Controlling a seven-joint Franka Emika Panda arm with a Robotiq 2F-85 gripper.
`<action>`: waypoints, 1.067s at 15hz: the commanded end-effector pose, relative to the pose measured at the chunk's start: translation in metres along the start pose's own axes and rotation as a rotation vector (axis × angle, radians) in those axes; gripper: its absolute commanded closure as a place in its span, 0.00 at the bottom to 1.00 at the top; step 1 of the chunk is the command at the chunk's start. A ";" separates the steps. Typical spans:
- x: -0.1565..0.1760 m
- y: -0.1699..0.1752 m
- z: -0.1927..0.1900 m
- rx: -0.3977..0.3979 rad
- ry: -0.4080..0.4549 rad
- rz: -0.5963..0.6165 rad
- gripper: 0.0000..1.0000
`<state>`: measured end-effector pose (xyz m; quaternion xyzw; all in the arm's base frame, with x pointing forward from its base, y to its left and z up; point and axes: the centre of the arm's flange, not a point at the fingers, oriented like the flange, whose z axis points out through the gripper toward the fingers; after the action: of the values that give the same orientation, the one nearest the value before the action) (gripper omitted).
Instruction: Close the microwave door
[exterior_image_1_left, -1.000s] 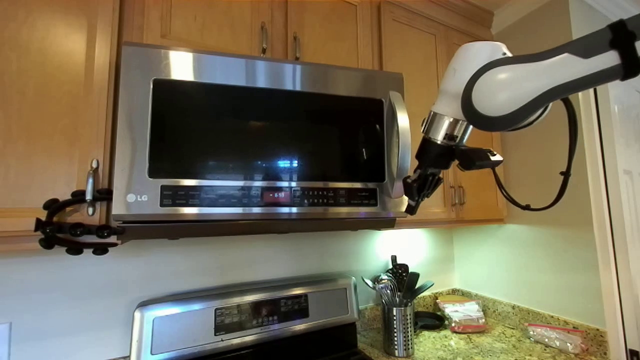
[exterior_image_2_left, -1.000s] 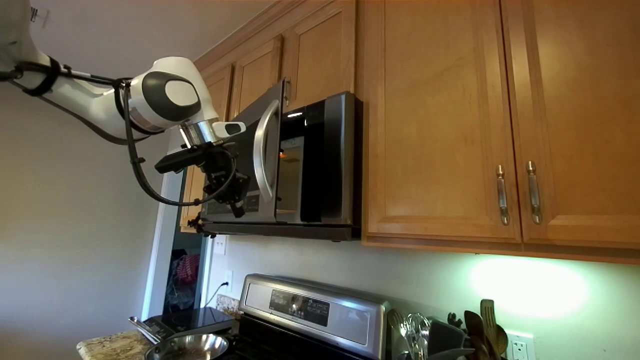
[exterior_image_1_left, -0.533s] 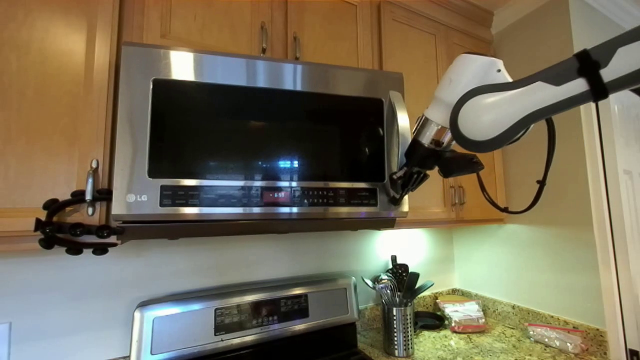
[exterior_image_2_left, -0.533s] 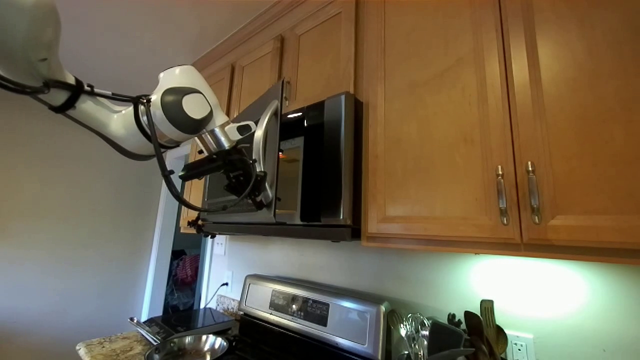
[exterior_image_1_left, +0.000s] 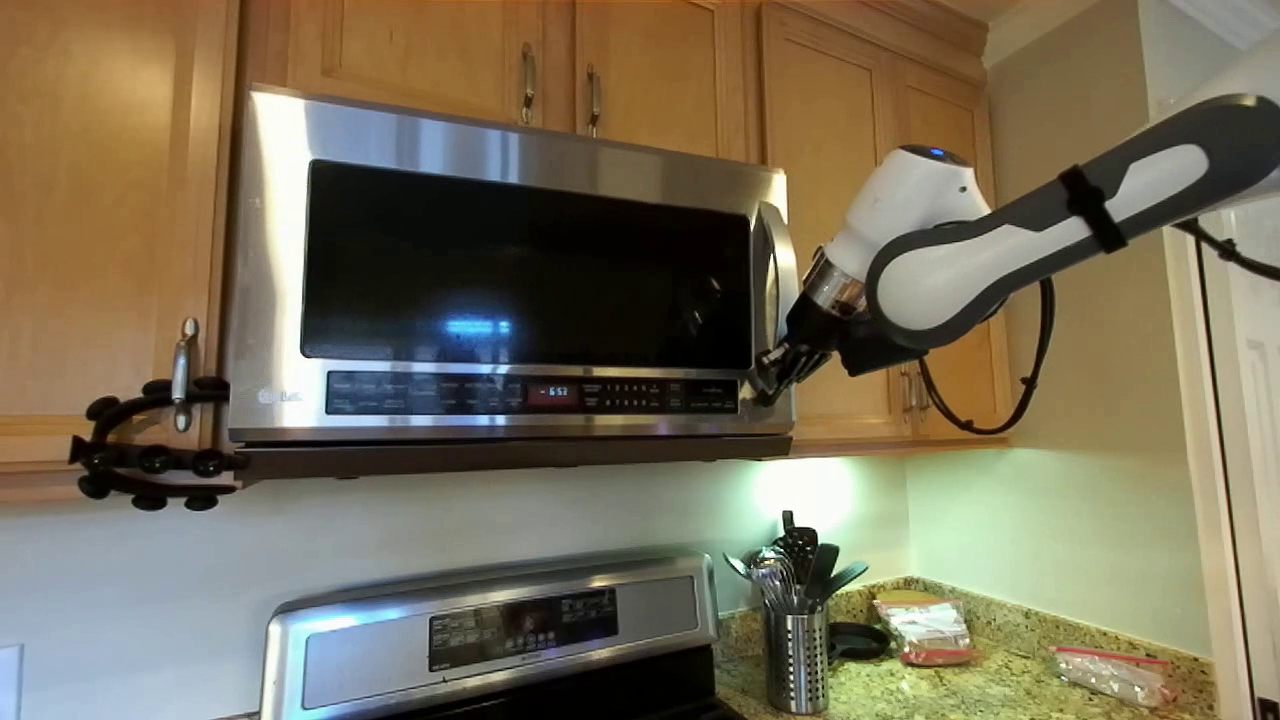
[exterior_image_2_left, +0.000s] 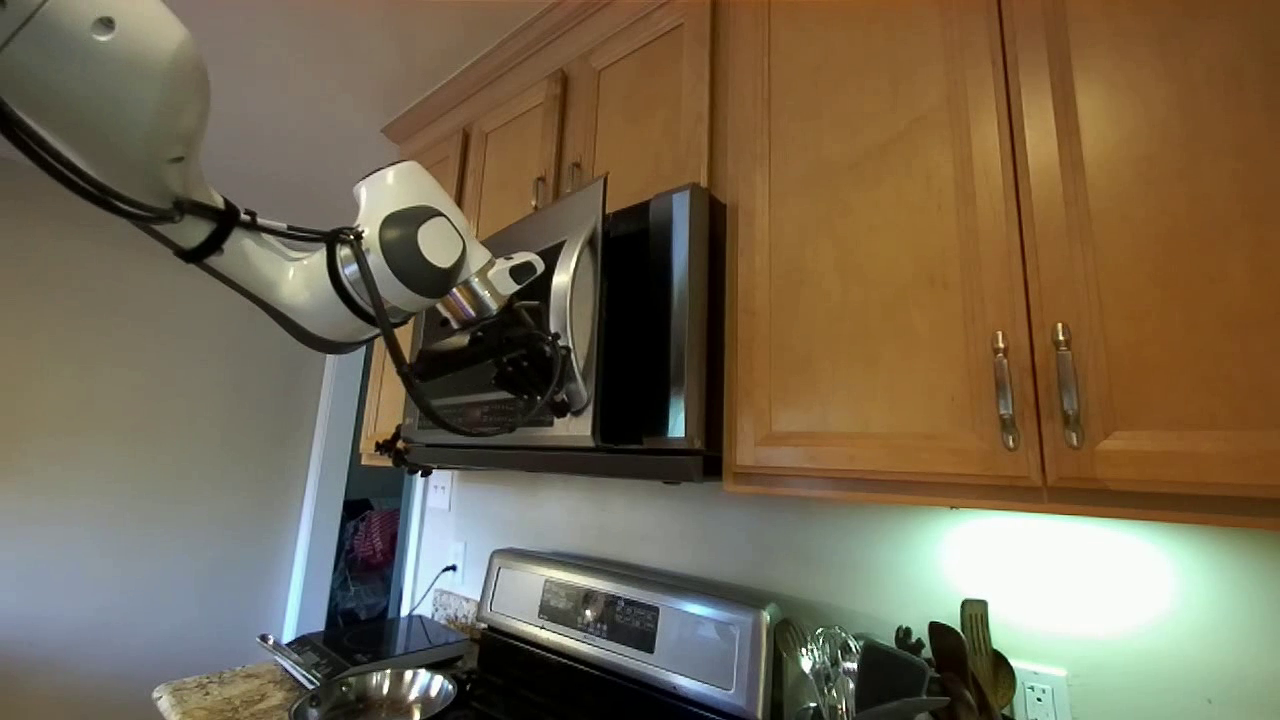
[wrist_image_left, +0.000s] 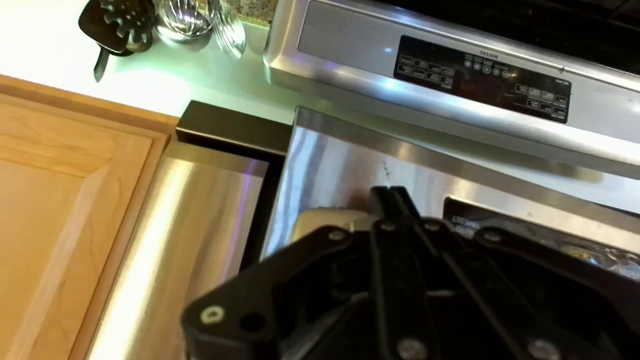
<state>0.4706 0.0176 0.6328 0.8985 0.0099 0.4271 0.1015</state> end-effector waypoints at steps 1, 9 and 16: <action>0.023 0.016 0.038 -0.047 0.004 -0.019 0.96; 0.043 0.034 0.089 -0.069 -0.014 -0.053 0.96; 0.054 0.033 0.111 -0.078 -0.015 -0.096 0.96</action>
<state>0.5535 -0.0208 0.6155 0.9017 0.0284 0.4056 0.1471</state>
